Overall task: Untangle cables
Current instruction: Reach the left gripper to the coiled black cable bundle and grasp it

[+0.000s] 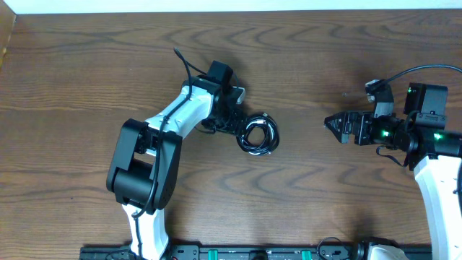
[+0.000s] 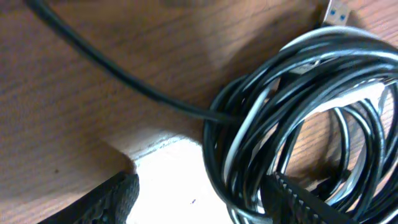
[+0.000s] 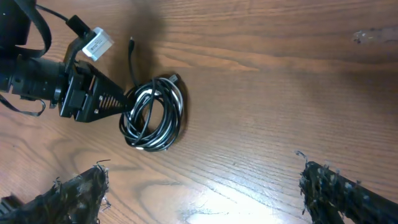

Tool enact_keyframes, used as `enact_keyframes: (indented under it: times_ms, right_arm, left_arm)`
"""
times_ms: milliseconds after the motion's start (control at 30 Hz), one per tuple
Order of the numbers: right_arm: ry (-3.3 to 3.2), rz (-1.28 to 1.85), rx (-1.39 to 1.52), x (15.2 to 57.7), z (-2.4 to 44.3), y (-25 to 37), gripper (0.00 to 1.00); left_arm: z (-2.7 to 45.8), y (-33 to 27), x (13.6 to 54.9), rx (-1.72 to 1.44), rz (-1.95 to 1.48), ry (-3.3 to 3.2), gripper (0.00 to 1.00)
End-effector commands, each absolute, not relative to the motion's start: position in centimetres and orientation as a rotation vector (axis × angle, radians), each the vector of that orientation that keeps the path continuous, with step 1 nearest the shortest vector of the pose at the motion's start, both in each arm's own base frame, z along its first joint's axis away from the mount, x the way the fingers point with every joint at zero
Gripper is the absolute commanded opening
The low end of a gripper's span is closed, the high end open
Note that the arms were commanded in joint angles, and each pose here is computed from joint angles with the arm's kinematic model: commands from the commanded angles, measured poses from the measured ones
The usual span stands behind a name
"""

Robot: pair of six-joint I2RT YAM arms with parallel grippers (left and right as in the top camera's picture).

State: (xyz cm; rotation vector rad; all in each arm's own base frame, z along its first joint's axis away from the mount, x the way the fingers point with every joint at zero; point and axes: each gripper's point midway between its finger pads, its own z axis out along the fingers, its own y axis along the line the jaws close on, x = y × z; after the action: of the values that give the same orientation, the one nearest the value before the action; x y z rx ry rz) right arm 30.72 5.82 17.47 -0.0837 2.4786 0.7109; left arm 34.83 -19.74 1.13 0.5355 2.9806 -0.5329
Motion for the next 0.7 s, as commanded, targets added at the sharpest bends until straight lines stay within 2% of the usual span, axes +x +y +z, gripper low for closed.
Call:
enact_keyframes:
  times_ms: [0, 267, 367, 433, 567, 667]
  right_arm:
    - [2.481, 0.707, -0.039, 31.2, 17.7, 5.4, 0.98]
    - [2.502, 0.725, 0.000, 31.3, 17.2, 5.4, 0.98]
    - [2.504, 0.726, 0.001, 31.3, 17.1, 5.4, 0.98]
    - [2.504, 0.726, 0.001, 31.3, 17.2, 5.4, 0.98]
    - [2.504, 0.727, 0.004, 31.3, 17.2, 5.4, 0.97]
    - [2.505, 0.729, 0.011, 31.3, 17.2, 5.4, 0.96]
  left_arm:
    - [0.8, -20.4, 34.3, 0.553, -0.561, 2.990, 0.68]
    - [-0.2, -22.1, 32.9, 0.604, -0.559, 2.991, 0.66]
    - [-0.9, -22.3, 32.8, 0.626, -0.517, 2.988, 0.59]
    - [-1.5, -21.8, 32.9, 0.614, -0.458, 3.000, 0.58]
    - [-1.8, -21.6, 32.9, 0.601, -0.438, 3.010, 0.46]
    - [-1.8, -21.7, 33.0, 0.602, -0.443, 3.004, 0.30]
